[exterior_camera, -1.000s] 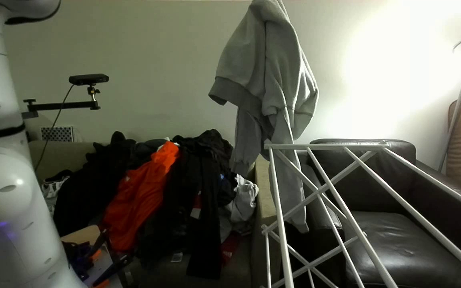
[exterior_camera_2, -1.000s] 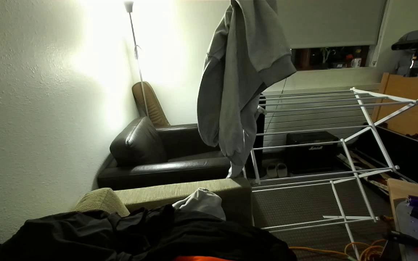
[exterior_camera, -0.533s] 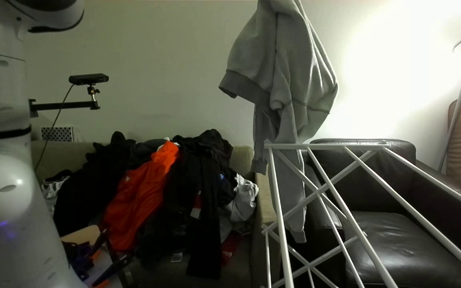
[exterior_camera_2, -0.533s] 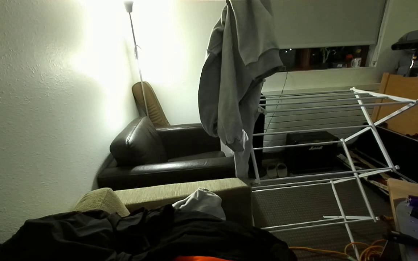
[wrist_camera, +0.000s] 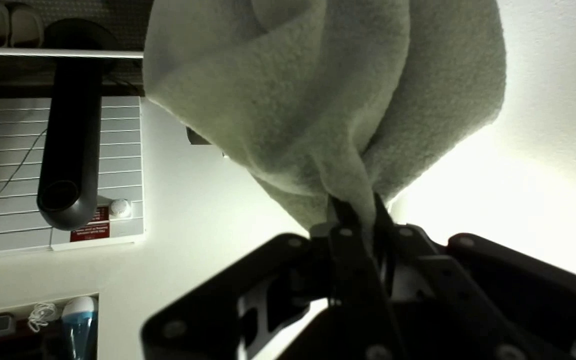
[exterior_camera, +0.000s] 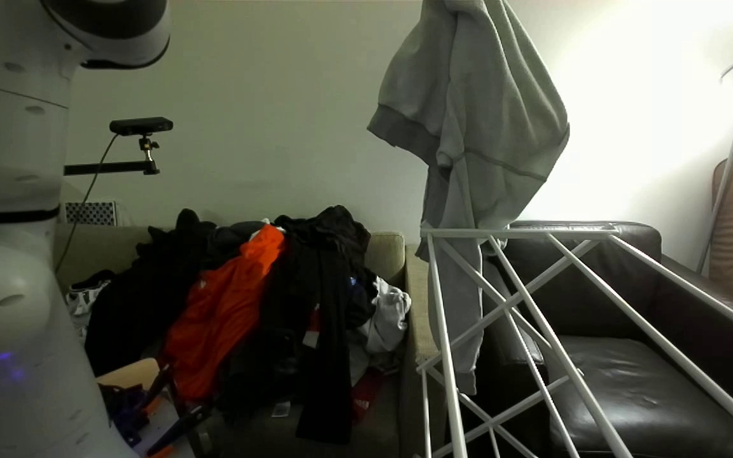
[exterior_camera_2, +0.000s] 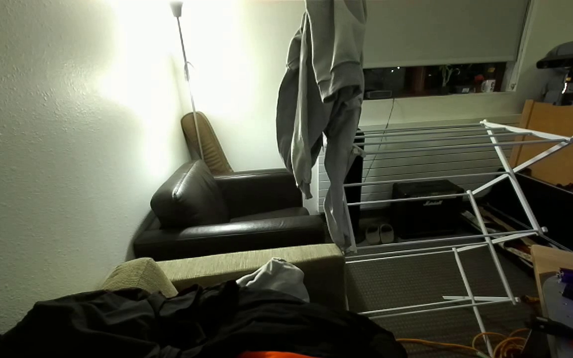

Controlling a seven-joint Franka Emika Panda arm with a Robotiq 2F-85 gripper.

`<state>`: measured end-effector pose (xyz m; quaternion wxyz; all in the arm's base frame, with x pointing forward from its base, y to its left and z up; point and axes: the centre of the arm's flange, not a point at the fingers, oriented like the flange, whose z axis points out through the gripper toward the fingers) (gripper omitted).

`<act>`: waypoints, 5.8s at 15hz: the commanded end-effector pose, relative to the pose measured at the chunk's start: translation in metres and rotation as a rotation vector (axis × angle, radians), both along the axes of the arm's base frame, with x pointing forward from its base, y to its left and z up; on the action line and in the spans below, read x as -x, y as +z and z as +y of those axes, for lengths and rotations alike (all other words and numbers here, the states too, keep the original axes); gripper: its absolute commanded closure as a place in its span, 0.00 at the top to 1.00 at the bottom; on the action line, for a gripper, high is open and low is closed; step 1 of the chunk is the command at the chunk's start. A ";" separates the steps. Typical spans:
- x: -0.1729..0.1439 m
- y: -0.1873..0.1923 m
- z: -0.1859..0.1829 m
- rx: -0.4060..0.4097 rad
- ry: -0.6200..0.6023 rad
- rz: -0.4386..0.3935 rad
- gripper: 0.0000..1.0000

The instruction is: Put the white jersey on the cloth hanger

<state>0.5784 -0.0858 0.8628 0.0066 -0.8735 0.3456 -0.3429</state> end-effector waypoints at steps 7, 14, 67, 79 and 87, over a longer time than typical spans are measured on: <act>0.021 0.034 -0.025 0.061 -0.015 -0.012 0.03; 0.045 0.028 -0.041 0.068 -0.037 0.017 0.03; 0.141 -0.070 0.044 0.143 -0.308 0.199 0.03; 0.132 -0.073 0.048 0.132 -0.412 0.205 0.03; 0.132 -0.074 0.051 0.115 -0.458 0.206 0.03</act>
